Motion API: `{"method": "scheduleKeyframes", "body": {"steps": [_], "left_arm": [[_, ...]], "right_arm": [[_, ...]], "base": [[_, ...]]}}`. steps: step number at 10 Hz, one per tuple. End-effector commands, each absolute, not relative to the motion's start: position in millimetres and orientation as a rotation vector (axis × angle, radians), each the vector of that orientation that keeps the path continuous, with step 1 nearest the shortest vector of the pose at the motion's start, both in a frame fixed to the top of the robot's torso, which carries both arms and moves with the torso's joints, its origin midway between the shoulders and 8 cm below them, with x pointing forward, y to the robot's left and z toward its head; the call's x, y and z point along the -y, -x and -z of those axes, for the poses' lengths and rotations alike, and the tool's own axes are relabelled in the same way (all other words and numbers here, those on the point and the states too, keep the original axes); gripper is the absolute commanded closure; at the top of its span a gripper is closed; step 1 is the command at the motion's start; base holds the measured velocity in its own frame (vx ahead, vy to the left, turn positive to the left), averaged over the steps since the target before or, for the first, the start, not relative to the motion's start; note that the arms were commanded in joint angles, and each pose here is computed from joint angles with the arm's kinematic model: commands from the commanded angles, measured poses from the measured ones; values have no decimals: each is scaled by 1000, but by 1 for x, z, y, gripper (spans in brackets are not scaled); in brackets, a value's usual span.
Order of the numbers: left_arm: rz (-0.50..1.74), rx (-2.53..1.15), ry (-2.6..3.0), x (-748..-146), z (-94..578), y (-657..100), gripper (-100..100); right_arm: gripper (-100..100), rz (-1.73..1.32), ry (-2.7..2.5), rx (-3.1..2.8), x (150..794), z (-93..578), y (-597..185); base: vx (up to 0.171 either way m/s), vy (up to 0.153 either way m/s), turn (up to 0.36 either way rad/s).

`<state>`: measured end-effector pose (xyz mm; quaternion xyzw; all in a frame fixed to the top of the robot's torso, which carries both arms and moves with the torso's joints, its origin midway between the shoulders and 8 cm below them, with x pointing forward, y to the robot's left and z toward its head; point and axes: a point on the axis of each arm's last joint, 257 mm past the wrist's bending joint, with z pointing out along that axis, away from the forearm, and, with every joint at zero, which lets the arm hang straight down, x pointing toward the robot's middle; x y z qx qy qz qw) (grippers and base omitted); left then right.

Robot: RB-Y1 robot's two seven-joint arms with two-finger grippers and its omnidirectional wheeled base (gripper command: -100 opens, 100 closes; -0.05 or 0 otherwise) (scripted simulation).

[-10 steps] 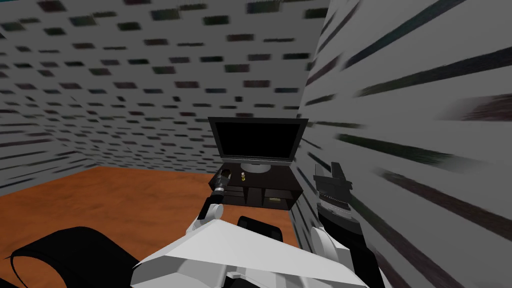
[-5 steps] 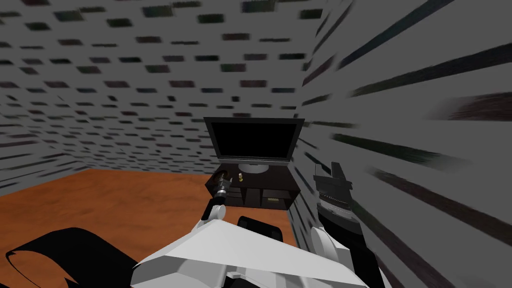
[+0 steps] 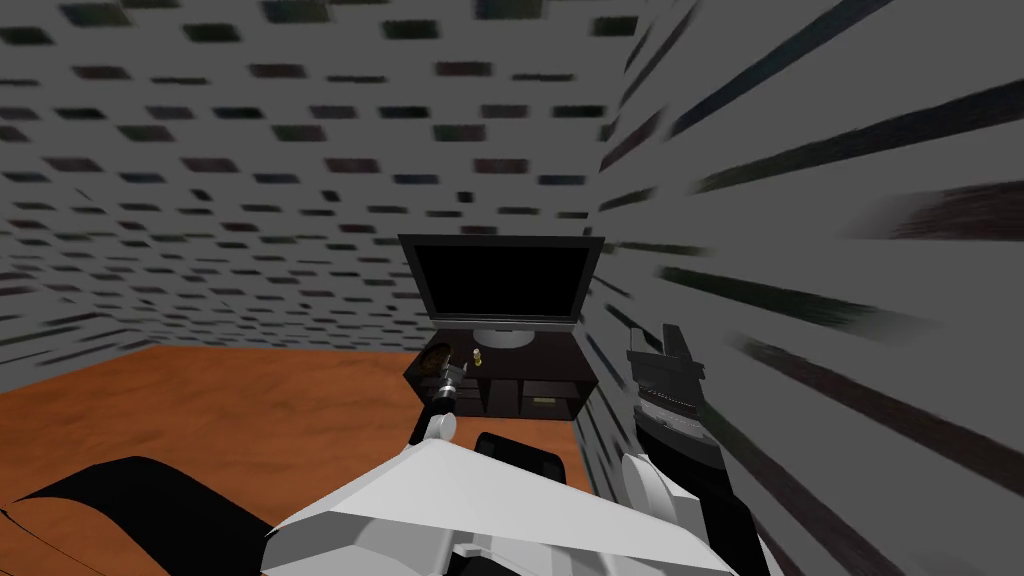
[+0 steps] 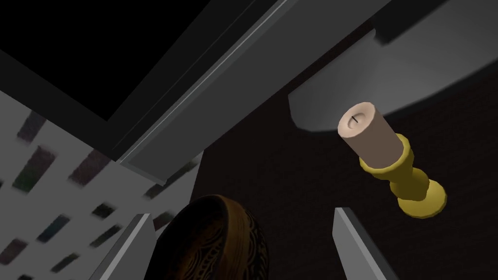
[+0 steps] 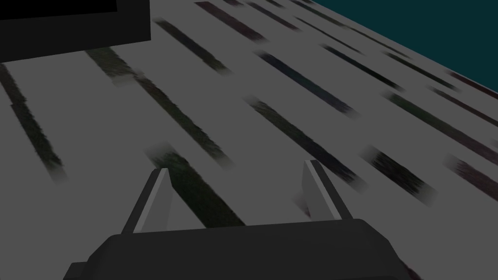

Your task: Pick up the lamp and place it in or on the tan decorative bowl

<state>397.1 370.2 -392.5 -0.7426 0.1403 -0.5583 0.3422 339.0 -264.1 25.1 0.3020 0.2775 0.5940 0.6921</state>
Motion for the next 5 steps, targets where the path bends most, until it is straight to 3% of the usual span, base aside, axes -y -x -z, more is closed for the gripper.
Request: {"method": "scheduleKeyframes", "body": {"steps": [1,5], "left_arm": [[1442,-355,1952,-369,402,-396,-100],[1408,-267,2080,-346,444,-391,-100]], "right_arm": [[0,-1327,-675,-620,264,-25,-339],[0,-1327,-675,-620,264,-25,-339]], "base": [[26,3,-25],[50,21,-66]]}}
